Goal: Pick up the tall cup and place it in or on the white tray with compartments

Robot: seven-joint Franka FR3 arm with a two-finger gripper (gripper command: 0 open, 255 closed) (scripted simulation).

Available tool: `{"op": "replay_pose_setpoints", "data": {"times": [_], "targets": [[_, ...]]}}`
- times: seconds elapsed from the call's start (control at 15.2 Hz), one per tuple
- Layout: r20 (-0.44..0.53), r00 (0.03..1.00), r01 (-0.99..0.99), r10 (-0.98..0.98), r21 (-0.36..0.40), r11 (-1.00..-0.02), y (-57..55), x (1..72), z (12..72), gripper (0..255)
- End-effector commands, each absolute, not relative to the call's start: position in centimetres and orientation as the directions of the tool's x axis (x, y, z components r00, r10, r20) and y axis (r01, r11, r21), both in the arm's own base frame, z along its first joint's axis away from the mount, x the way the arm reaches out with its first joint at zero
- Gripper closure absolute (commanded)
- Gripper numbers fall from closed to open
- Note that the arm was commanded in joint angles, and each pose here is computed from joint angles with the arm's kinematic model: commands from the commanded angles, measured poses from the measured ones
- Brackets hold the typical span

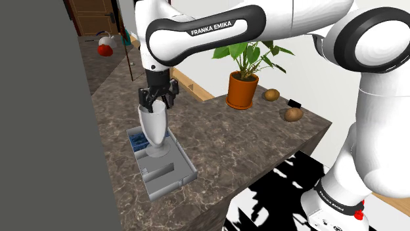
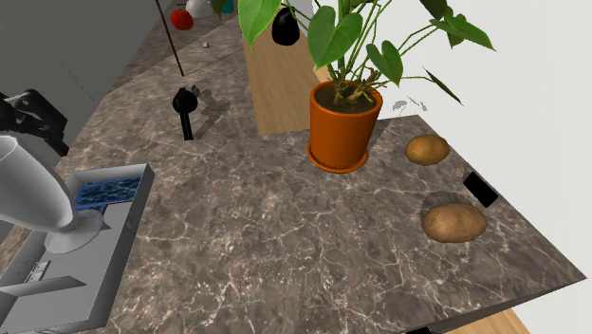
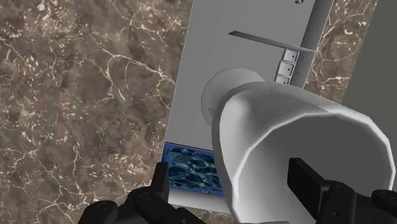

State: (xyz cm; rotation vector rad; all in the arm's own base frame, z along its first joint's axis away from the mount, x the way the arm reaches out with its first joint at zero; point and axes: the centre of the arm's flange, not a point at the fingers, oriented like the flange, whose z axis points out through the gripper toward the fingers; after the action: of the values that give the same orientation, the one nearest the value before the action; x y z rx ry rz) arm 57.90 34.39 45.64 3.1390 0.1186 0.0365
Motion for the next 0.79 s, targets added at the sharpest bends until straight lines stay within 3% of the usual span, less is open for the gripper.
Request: {"op": "replay_pose_setpoints", "data": {"times": [0.0,0.26,0.73], "targets": [[0.023,0.997,0.076,0.076,0.001,-0.997,34.4,57.7,45.6,0],[0.023,0.997,0.076,0.076,0.001,-0.997,34.4,57.6,50.6,0],[0.023,0.997,0.076,0.076,0.001,-0.997,34.4,57.6,50.6,0]]}}
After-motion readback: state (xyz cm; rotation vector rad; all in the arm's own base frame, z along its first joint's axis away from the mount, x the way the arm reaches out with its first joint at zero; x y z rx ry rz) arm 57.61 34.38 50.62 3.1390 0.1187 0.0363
